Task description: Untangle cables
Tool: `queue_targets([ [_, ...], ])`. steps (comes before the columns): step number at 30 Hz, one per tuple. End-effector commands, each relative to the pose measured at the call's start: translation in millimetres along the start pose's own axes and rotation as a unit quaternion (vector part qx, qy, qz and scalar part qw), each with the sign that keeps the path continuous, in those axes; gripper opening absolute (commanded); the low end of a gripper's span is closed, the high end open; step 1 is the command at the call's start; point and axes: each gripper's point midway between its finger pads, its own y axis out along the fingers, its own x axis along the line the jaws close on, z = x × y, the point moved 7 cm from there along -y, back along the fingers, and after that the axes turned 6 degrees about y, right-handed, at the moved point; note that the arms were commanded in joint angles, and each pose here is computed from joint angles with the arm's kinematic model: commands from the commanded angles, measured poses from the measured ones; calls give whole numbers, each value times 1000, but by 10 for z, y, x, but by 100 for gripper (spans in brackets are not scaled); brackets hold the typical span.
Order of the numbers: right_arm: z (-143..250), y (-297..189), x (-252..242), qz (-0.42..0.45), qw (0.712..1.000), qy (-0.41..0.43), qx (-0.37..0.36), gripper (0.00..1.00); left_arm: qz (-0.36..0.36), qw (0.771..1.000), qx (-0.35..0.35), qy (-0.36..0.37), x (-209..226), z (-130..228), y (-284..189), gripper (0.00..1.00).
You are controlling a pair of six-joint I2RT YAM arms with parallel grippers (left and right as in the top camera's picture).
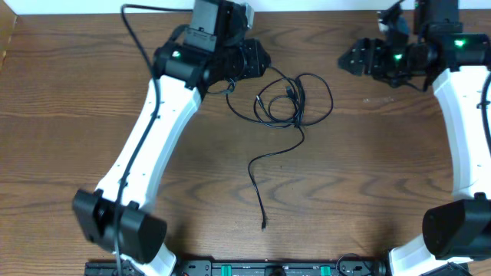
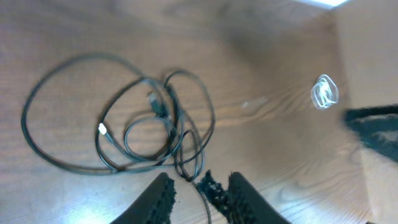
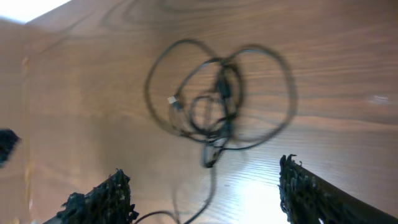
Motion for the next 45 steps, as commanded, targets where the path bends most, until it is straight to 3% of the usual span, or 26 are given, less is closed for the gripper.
queue_targets([
  [1,-45,-22,-240,47,998,36,-8,78,-14,998,52,9,88,154,387,32],
  [4,-58,-71,-369,74,996,49,-13,80,7,996,90,25,25,288,662,34],
  [8,-67,-122,-501,104,993,62,-18,82,17,991,125,41,-59,463,983,51],
  [13,-88,-159,-569,109,991,70,-24,83,18,986,156,48,-83,649,1327,61],
  [22,-90,-161,-572,109,991,67,-23,84,13,981,185,53,-35,857,1720,63],
  [30,-83,-161,-574,110,992,64,-21,84,-58,980,178,68,116,925,1894,62],
  [41,-77,-160,-572,110,992,61,-19,85,-58,979,181,74,111,996,1990,50],
  [45,-73,-160,-573,110,992,58,-18,85,-68,978,184,75,153,1027,2038,27],
])
